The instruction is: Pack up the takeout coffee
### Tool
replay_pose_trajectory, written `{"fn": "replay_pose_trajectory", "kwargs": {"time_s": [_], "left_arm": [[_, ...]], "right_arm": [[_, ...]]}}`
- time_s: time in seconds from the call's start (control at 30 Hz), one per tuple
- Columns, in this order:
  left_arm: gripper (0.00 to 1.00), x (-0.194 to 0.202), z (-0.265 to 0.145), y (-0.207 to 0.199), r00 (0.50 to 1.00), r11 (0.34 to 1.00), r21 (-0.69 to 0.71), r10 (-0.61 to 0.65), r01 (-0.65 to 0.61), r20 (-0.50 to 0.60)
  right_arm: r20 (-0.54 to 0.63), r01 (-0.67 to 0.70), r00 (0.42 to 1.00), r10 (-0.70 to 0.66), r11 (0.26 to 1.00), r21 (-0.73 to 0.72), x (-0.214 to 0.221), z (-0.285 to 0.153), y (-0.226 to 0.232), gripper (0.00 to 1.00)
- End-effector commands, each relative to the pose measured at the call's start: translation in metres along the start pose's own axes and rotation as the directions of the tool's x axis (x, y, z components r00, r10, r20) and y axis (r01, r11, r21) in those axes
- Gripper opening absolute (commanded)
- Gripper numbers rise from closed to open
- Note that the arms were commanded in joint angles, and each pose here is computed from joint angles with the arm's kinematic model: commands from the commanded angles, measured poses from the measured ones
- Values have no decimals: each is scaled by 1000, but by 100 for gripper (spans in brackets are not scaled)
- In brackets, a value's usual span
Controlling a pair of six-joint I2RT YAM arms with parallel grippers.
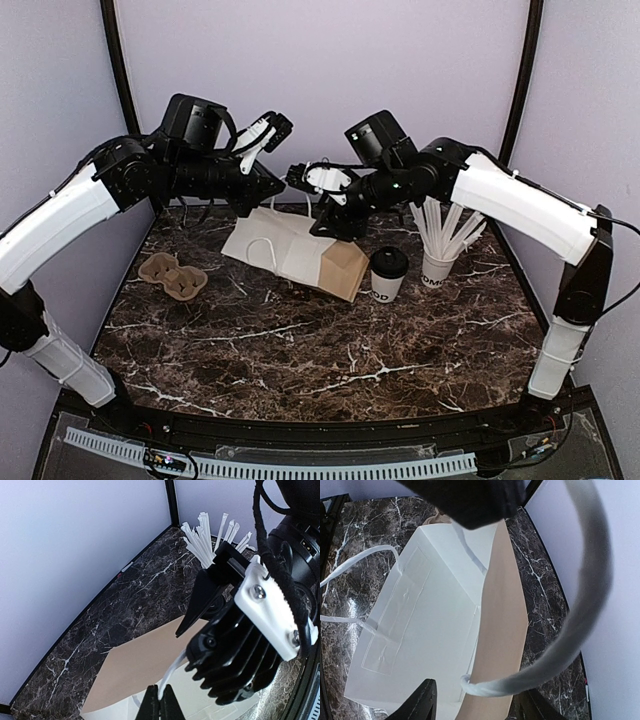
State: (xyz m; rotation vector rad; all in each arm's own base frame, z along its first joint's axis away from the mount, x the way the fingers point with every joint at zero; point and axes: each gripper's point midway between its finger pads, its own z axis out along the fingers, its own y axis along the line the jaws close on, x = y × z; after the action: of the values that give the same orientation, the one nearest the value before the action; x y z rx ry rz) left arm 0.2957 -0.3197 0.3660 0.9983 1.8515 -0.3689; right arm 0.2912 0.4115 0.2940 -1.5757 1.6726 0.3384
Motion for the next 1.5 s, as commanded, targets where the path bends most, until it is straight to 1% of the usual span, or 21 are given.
{"fn": "replay_pose_trajectory", "kwargs": {"time_s": [0.0,0.13,0.47,0.57,0.7,0.73,0.77,0.8,0.83,0.87,0.93,1.0,1.07,1.1,1.13,1.17,1.2,1.33,1.37,1.43,1.47], "left_arm": [[0,-12,-14,-4,997,998,36,-47,45,68],[0,-15,-17,-9,993,996,69,-70,64,93],[0,-15,-24,-9,989,993,77,-96,88,113],[0,-15,-27,-9,988,993,76,-97,88,118],[0,-13,-28,-7,988,994,62,-101,94,117],[6,-12,-30,-4,988,994,48,-106,101,116],[12,-8,-29,-3,988,994,40,-110,106,108],[25,-5,-32,2,988,993,13,-121,120,98],[34,1,-33,8,988,991,-14,-131,132,84],[49,9,-39,18,986,985,-64,-154,158,62],[61,27,-49,38,978,965,-155,-209,210,24],[67,49,-63,61,959,928,-255,-283,272,-8],[70,79,-76,84,931,879,-352,-361,321,-52],[71,104,-82,102,897,833,-420,-433,361,-87],[72,120,-82,108,875,813,-448,-469,373,-122],[72,144,-84,121,832,774,-493,-530,397,-162],[71,164,-81,124,804,761,-509,-560,402,-202],[62,237,-64,139,626,686,-510,-712,520,-319],[58,251,-59,147,575,649,-506,-753,568,-321],[54,275,-52,155,502,594,-508,-803,624,-323],[53,285,-48,156,479,579,-516,-815,632,-327]], "right_arm": [[81,-1,997,-2,999,38,-19,0,-8,52],[101,-8,995,5,1000,29,-24,3,-8,46],[55,-18,998,17,1000,3,-10,22,-3,33],[52,-16,999,16,1000,2,-10,23,-3,24],[66,-11,998,11,1000,4,-14,20,-3,3],[68,-9,998,8,1000,5,-14,19,-4,0],[68,-6,998,6,1000,7,-14,18,-4,0],[72,-2,997,2,1000,5,-15,17,-3,0],[77,7,997,-7,1000,-1,-16,15,-2,0],[84,12,996,-11,1000,-6,-16,13,0,0],[102,22,995,-21,1000,-7,-18,9,1,0],[118,29,993,-27,999,-13,-21,5,3,0],[135,31,990,-28,999,-27,-25,0,5,0],[141,31,990,-25,999,-39,-26,-2,7,0],[149,32,989,-24,998,-51,-28,-5,9,0],[160,35,987,-24,997,-72,-30,-7,13,0],[167,40,986,-24,995,-92,-32,-10,17,0],[183,52,983,-27,990,-134,-35,-20,25,0],[186,57,982,-30,988,-143,-35,-22,27,0],[189,61,982,-32,987,-148,-35,-26,29,0],[188,60,982,-32,987,-148,-34,-27,30,0]]}}
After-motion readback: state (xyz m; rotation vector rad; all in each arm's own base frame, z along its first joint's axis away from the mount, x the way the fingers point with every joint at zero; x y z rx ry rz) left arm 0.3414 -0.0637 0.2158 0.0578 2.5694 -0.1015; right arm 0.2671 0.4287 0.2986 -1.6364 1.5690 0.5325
